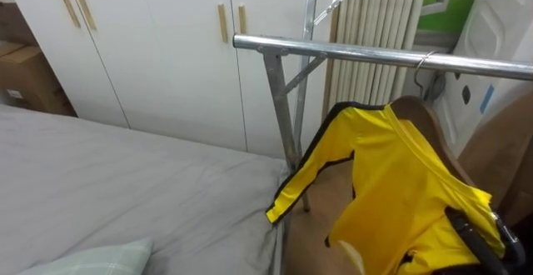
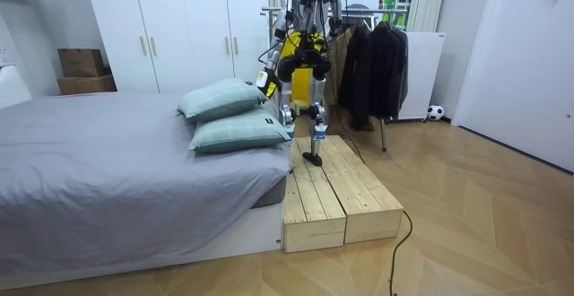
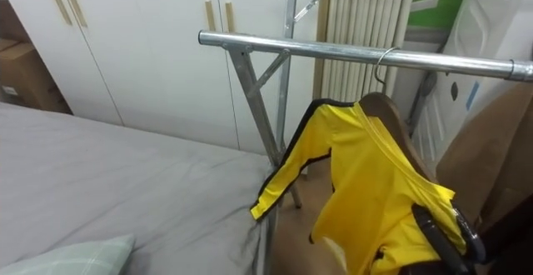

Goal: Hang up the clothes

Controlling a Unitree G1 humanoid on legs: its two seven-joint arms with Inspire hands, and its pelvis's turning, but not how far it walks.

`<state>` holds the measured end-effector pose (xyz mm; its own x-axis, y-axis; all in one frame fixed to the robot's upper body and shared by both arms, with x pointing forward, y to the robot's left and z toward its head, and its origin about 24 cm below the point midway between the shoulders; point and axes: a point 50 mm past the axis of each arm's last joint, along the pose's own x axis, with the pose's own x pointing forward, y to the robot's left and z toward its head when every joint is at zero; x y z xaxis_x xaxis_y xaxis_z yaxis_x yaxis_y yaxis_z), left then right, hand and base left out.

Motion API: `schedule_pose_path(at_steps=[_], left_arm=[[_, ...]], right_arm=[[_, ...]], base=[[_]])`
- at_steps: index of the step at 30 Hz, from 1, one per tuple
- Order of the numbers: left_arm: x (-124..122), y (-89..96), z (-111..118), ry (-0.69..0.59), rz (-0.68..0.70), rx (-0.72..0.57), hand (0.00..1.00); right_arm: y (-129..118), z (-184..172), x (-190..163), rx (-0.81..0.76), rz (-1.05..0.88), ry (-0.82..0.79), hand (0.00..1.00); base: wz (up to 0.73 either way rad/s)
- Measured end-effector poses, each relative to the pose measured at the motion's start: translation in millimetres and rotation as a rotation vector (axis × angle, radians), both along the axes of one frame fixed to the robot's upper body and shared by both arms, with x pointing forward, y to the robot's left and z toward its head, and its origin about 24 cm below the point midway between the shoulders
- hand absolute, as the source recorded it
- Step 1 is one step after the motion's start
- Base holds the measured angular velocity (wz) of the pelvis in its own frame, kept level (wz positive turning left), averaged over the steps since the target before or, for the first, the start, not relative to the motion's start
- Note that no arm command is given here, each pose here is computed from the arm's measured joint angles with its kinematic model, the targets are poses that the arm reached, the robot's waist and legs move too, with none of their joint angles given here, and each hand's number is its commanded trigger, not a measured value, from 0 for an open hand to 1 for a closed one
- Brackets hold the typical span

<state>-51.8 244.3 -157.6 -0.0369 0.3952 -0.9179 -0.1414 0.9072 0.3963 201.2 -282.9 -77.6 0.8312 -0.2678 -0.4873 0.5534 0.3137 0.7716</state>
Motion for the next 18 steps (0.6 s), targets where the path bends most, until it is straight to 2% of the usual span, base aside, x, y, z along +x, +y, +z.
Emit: schedule_pose_path(at_steps=[5, 8, 10, 11, 15, 18], left_arm=[[-1.1, 1.2, 0.5, -0.003, 0.011, 0.007, 0.0], [-1.3, 1.6, 0.8, -0.002, 0.009, 0.017, 0.0], [0.3, 2.5, 1.0, -0.019, 0.005, 0.023, 0.0], [1.1, 2.6, 1.1, -0.025, 0.003, 0.024, 0.0], [2.3, 6.7, 2.1, -0.034, -0.004, 0.037, 0.0], [4.4, 8.8, 2.5, -0.037, -0.019, 0.037, 0.0]], right_arm=[[0.1, -4.1, -5.5, -0.161, 0.127, 0.091, 0.0], [-2.9, -0.3, -2.4, -0.429, 0.264, 0.223, 0.0], [-7.8, 5.6, 1.5, -0.696, 0.357, 0.349, 0.0], [-9.0, 8.8, 3.8, -0.76, 0.367, 0.37, 0.0], [-17.6, 26.9, 14.7, -1.135, 0.331, 0.514, 0.0], [-22.8, 47.5, 23.6, -1.362, 0.254, 0.533, 0.0]], base=[[0.02], [-0.04], [0.0], [-0.05], [-0.04], [0.04]])
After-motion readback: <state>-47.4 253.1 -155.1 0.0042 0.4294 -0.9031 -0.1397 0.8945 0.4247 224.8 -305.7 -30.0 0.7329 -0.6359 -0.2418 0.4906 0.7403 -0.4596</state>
